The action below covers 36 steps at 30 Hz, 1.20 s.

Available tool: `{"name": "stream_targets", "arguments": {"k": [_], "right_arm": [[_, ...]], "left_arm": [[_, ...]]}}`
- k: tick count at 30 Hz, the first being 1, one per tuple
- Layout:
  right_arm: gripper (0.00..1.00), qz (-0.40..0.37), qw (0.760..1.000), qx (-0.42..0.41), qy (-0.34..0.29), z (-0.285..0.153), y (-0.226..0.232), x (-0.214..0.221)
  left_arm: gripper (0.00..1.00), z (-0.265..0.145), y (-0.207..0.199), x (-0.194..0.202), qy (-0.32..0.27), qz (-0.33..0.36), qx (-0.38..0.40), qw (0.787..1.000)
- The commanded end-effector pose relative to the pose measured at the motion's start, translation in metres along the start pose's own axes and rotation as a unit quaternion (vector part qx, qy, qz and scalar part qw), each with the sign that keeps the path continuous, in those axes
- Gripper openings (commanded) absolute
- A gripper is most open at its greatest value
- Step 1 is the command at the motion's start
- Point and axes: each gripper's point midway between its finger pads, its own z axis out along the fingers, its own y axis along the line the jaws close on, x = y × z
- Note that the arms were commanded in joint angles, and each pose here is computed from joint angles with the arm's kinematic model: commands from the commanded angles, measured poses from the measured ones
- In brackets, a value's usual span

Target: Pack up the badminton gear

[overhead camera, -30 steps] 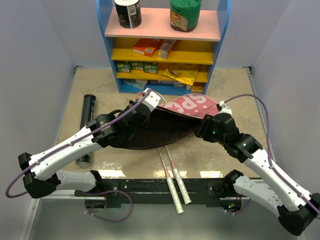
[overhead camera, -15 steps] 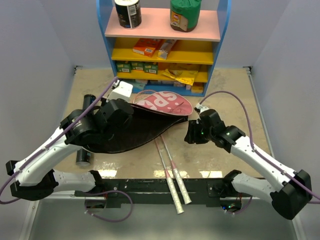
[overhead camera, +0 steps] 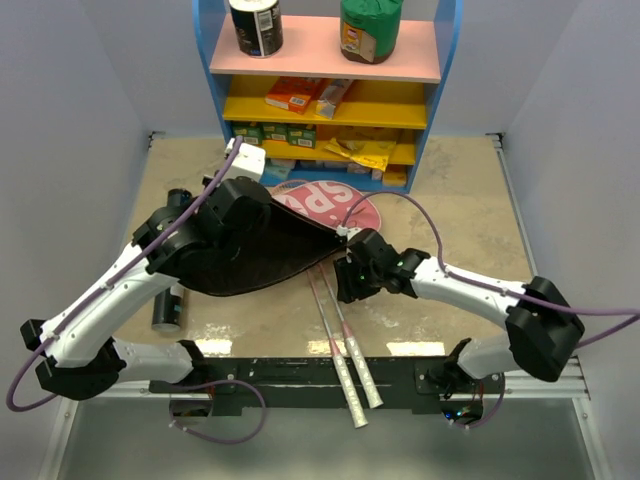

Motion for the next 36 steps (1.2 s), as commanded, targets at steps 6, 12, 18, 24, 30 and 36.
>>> {"name": "stream_targets", "arguments": {"k": [6,12,18,24,30,36], "right_arm": [[0.47,-0.017,0.999,-0.003,-0.035,0.028,0.009,-0.025],[0.46,-0.014,0.999,0.0,-0.036,0.041,0.014,-0.026],[0.45,-0.011,0.999,0.002,-0.039,0.052,0.019,-0.034],[0.39,-0.007,0.999,0.017,-0.033,0.065,0.018,-0.039],[0.02,0.001,0.999,0.041,-0.01,0.083,0.008,-0.029],[0.0,0.026,0.998,0.058,-0.014,0.068,0.003,-0.023]], "left_arm": [[0.0,0.01,0.019,-0.02,-0.042,-0.03,-0.016,0.999],[0.0,0.017,0.015,-0.016,-0.041,-0.025,-0.01,0.999],[0.0,0.022,0.014,-0.013,-0.041,-0.019,-0.009,0.999],[0.0,0.029,0.018,-0.008,-0.044,-0.02,-0.005,0.999],[0.0,0.037,0.02,-0.002,-0.047,-0.017,0.003,0.999],[0.0,0.04,0.017,0.001,-0.052,-0.021,0.016,0.998]]}}
